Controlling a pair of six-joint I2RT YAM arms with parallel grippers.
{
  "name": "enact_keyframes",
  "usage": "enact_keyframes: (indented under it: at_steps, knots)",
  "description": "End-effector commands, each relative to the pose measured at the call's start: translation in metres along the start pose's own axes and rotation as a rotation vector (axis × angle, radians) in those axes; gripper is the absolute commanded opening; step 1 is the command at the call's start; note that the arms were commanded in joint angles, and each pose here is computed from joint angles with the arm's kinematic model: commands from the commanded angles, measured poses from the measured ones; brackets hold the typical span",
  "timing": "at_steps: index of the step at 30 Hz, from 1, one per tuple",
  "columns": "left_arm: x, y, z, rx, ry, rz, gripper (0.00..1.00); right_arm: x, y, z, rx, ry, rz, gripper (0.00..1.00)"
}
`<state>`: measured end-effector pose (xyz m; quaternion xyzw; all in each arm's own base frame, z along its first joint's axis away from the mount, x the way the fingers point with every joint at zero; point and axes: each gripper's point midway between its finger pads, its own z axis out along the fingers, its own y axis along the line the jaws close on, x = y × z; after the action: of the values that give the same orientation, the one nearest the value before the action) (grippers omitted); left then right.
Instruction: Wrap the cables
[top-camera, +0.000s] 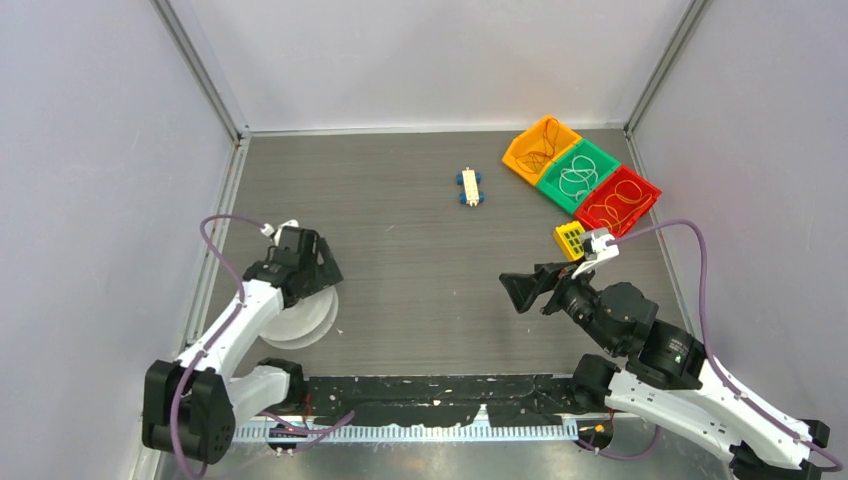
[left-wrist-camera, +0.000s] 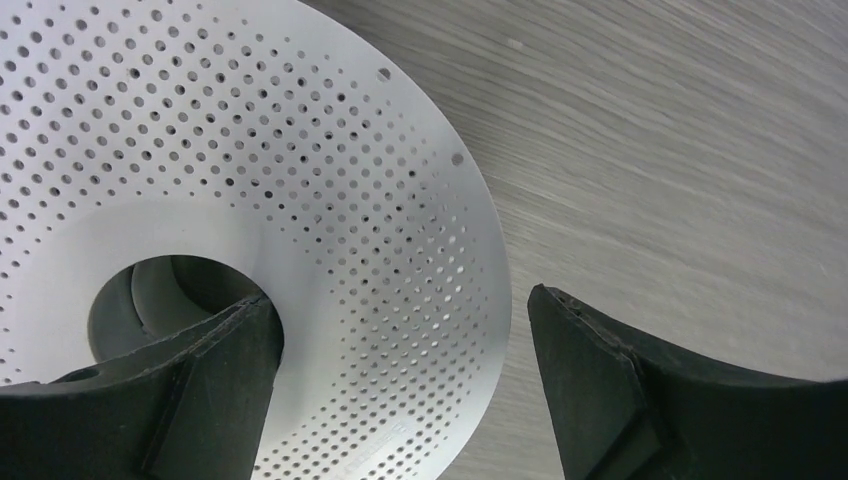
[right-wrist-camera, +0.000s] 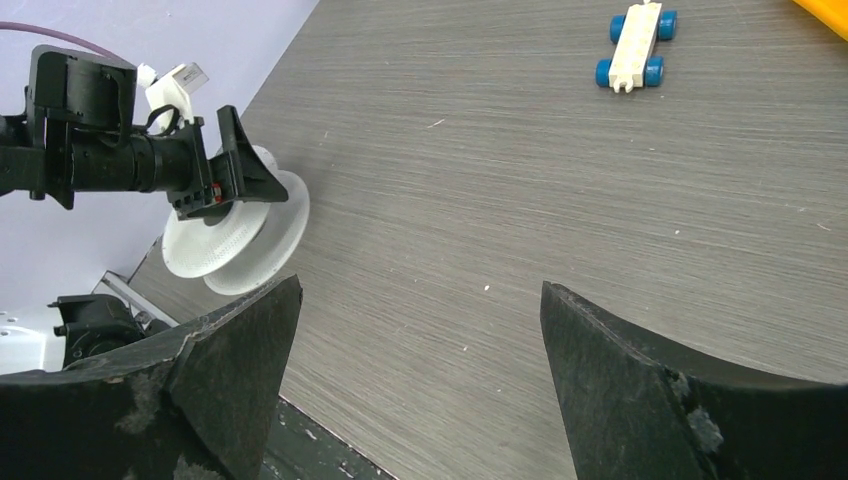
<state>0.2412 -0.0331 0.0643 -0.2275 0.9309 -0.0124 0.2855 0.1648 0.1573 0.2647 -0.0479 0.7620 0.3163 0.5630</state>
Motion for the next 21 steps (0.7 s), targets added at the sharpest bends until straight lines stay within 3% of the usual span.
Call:
enact_keyframes:
  at_steps: [1, 12, 16, 21]
  knots:
    - [-0.006, -0.054, -0.018, 0.178, -0.061, 0.082, 0.9, -0.004, 0.006, 0.002, -0.013, -0.008, 0.023, 0.96]
    - [0.006, -0.104, -0.043, -0.089, -0.11, 0.597, 0.88, 0.009, 0.012, 0.011, -0.018, 0.051, 0.039, 0.97]
    - [0.001, -0.112, -0.056, -0.25, -0.194, 0.78, 0.84, 0.007, 0.01, 0.008, -0.015, 0.052, 0.035, 0.97]
    - [-0.001, -0.101, -0.057, -0.471, -0.234, 0.907, 0.77, 0.006, 0.006, 0.001, -0.017, 0.031, 0.045, 0.97]
